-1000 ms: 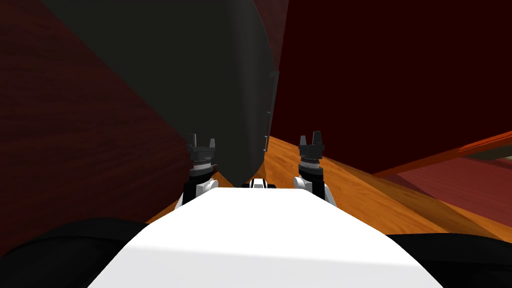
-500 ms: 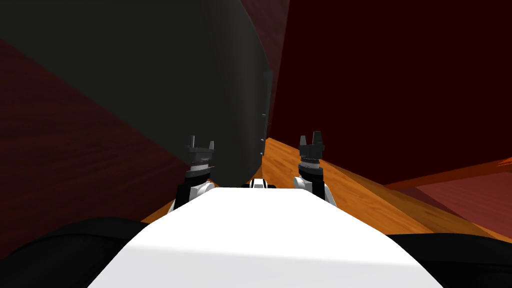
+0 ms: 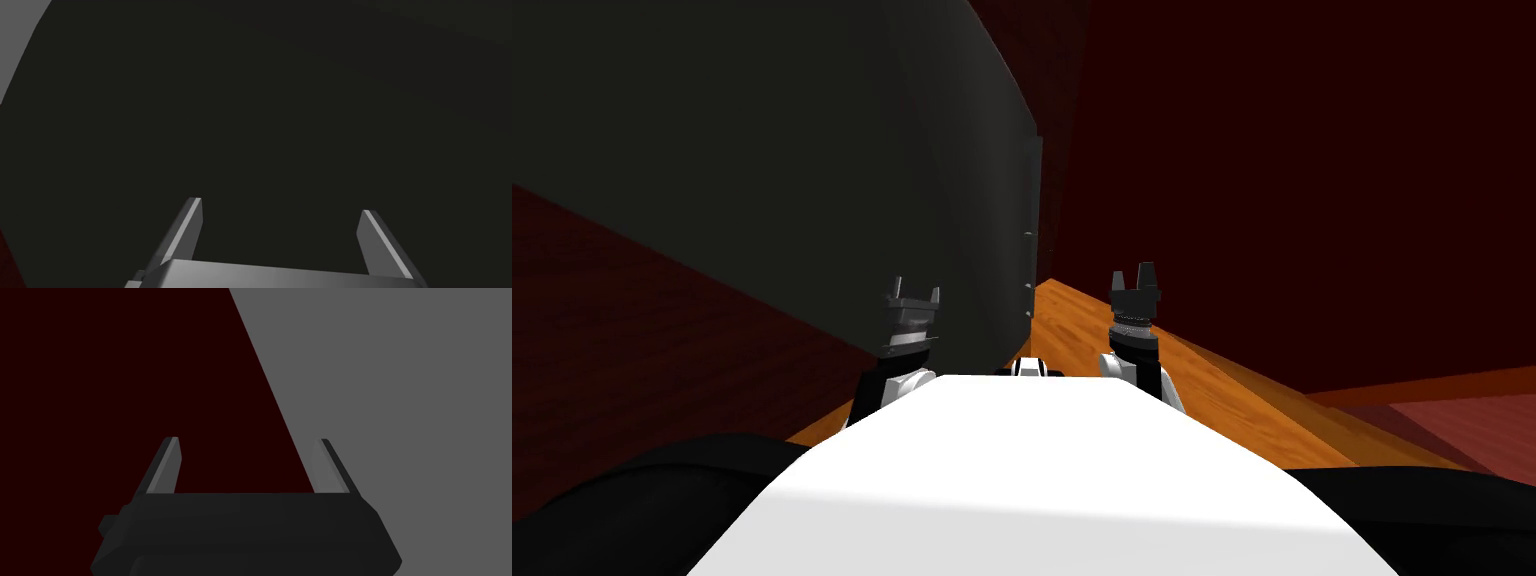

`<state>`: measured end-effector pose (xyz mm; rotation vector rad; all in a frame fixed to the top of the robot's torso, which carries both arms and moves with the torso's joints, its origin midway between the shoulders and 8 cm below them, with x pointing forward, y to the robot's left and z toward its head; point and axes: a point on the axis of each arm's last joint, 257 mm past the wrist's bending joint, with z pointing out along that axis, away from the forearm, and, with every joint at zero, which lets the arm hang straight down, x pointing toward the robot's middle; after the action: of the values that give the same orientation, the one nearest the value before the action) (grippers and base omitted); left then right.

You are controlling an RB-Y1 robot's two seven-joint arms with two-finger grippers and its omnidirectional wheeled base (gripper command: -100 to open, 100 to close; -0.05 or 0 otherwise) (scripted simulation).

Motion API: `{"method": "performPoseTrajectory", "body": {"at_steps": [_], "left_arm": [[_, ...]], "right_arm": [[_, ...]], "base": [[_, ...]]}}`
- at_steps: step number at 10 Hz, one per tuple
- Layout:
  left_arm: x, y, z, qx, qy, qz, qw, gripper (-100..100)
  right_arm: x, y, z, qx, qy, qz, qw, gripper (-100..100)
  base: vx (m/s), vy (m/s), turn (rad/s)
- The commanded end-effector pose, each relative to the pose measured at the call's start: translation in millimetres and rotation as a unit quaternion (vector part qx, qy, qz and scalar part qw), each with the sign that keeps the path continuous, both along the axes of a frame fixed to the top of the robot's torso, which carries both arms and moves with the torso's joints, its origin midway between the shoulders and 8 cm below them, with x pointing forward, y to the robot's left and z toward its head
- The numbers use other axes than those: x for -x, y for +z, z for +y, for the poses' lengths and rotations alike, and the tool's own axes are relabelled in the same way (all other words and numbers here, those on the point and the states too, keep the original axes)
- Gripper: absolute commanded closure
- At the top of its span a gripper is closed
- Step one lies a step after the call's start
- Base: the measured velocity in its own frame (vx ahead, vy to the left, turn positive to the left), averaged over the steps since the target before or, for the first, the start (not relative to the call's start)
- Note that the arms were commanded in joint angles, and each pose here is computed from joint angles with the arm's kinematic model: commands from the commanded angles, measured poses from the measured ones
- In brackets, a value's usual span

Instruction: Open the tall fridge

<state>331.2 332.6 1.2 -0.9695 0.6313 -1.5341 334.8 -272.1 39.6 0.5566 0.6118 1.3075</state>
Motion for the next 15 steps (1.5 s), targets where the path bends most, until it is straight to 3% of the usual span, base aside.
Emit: {"method": "performPoseTrajectory", "body": {"at_steps": [1,5,8,11,15], "left_arm": [[-3.9,-9.4,3.4,0.027,-0.01,0.022,0.9993,-100],[-3.4,-29.7,14.2,0.076,-0.018,0.06,0.9952,-100],[-1.8,-46.6,21.3,0.114,-0.025,0.089,0.9891,-100],[1.4,-63.7,27.2,0.156,-0.03,0.117,0.9803,-100],[8.6,-83.4,33.1,0.218,-0.036,0.146,0.9642,-100]], "right_arm": [[0.0,0.0,0.0,0.0,0.0,0.0,1.0,0],[0.0,0.0,0.0,0.0,0.0,0.0,1.0,0],[0.1,0.0,0.0,0.0,0.0,0.0,1.0,0],[0.0,0.0,0.0,0.0,0.0,0.0,1.0,0],[0.0,0.0,0.0,0.0,0.0,0.0,1.0,0]], "base": [[0.121,-0.148,0.056],[0.148,-0.203,0.064],[0.184,-0.218,0.046],[0.158,-0.235,0.045],[0.164,-0.216,0.051]]}}
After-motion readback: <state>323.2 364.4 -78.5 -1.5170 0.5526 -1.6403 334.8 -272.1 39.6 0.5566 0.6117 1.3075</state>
